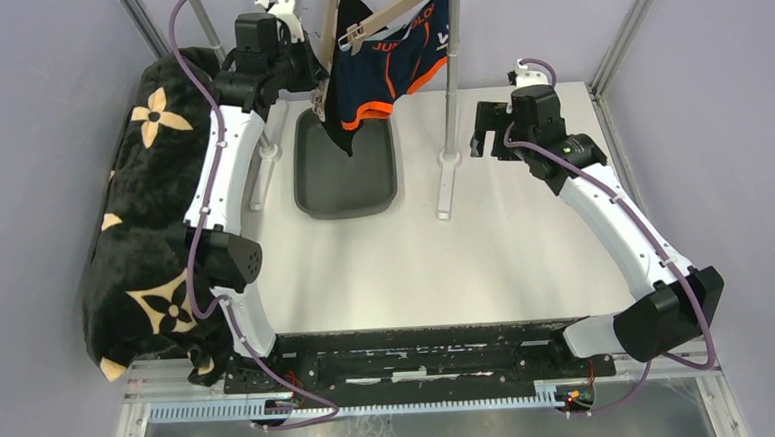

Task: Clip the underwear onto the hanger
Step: Place the hanger at the clothesline.

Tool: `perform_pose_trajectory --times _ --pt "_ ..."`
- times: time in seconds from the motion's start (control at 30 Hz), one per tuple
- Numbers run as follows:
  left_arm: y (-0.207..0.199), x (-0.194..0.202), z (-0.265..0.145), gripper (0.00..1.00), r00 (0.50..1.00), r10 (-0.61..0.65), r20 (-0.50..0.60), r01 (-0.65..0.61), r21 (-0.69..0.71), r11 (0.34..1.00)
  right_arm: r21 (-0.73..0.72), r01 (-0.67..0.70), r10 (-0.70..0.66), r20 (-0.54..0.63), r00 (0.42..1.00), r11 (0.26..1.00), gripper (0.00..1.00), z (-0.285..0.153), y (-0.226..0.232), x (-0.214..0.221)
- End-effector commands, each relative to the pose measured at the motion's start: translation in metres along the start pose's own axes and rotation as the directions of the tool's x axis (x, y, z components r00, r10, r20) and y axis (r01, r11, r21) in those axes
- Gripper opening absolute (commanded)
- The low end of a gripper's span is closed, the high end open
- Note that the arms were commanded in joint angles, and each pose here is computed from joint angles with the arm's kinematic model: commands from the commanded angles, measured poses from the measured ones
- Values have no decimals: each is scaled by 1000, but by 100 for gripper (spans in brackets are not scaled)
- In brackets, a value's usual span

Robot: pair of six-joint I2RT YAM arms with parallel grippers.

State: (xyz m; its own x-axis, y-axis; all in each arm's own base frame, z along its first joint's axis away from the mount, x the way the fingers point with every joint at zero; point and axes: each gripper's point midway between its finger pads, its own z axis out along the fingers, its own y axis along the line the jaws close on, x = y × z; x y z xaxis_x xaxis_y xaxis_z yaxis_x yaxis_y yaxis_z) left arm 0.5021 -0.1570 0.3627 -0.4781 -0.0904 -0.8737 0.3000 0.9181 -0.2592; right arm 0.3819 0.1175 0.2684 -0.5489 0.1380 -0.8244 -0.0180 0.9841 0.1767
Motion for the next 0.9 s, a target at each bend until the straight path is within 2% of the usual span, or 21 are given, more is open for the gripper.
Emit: perform_pose_trajectory --times 0.0,0.3,0.63,0.87 --pt "-24 -67 -41 3 959 110 261 -128 53 990 -28 1 1 76 997 1000 100 -5 6 -27" --pt "-32 -108 -70 3 901 127 416 -152 27 988 -25 7 -5 51 999 1000 100 2 5 -20" --pt "-34 -127 -73 3 864 144 483 -174 18 985 -26 18 -16 46 999 1000 100 1 3 -18" --pt "-35 -135 -60 3 857 144 494 -179 24 984 -20 23 -23 39 999 1000 100 -2 1 -15"
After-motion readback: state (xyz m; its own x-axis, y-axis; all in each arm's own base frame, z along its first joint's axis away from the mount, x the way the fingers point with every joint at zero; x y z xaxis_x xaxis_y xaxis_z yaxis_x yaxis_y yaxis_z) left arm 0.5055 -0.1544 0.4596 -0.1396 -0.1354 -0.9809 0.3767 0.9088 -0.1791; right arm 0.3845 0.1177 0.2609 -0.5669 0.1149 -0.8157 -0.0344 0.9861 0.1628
